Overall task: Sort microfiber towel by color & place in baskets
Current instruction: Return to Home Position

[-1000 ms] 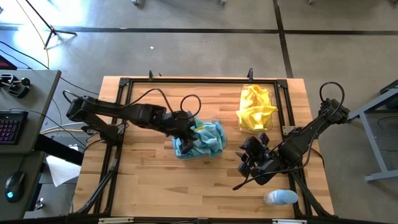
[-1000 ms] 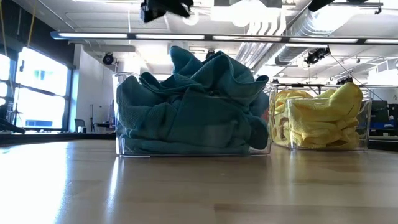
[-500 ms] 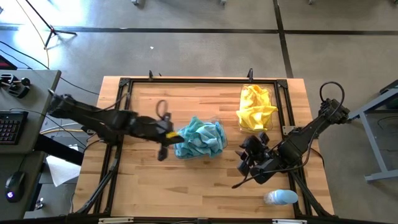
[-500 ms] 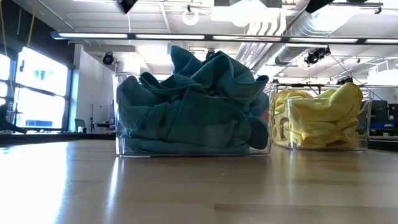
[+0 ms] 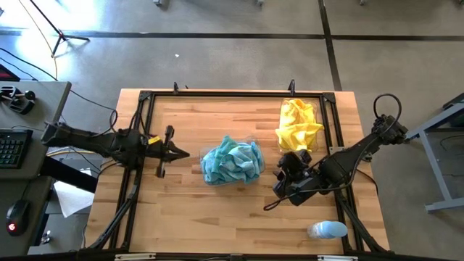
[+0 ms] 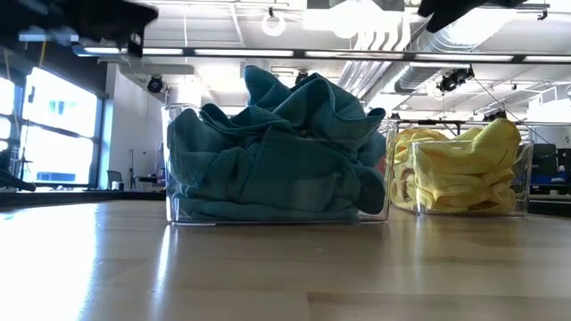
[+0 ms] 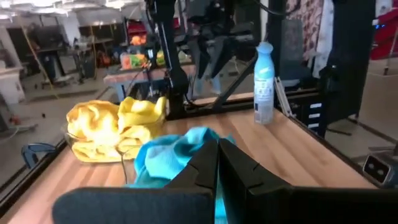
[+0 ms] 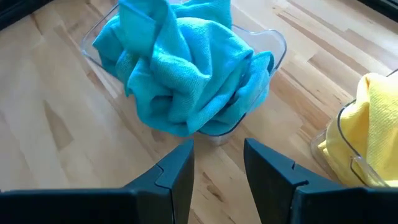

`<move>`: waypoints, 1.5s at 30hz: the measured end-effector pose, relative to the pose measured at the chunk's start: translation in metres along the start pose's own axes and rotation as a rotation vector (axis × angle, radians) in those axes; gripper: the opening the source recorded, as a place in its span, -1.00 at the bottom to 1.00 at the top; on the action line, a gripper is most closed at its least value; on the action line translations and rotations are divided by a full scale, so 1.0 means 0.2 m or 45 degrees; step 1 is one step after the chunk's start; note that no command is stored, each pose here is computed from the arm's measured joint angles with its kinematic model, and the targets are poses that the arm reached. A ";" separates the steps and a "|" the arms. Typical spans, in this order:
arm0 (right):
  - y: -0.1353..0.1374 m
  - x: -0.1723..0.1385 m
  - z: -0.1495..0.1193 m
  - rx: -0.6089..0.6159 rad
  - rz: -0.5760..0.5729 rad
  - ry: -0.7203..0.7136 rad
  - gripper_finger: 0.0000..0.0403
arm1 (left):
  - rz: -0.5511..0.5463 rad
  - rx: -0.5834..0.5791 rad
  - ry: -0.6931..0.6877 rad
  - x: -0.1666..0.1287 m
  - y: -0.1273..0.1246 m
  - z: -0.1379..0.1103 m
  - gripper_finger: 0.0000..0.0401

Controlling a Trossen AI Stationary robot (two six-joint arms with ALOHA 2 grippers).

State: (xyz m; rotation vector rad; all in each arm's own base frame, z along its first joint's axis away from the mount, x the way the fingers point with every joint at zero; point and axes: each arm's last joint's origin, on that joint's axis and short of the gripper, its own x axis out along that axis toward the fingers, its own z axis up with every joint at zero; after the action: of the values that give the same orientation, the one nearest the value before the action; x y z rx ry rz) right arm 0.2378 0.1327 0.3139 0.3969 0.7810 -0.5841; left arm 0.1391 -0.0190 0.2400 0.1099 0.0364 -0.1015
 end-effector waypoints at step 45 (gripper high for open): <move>-0.39 0.39 -0.35 -0.498 0.339 -0.064 -1.00 | 0.196 -0.217 0.048 -0.18 0.08 -0.41 -1.00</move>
State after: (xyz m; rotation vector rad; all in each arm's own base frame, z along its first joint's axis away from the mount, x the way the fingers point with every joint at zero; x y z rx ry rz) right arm 0.1950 0.0835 0.2005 0.1204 0.7588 -0.1833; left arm 0.1030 0.0104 0.1609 -0.0562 0.0736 0.0579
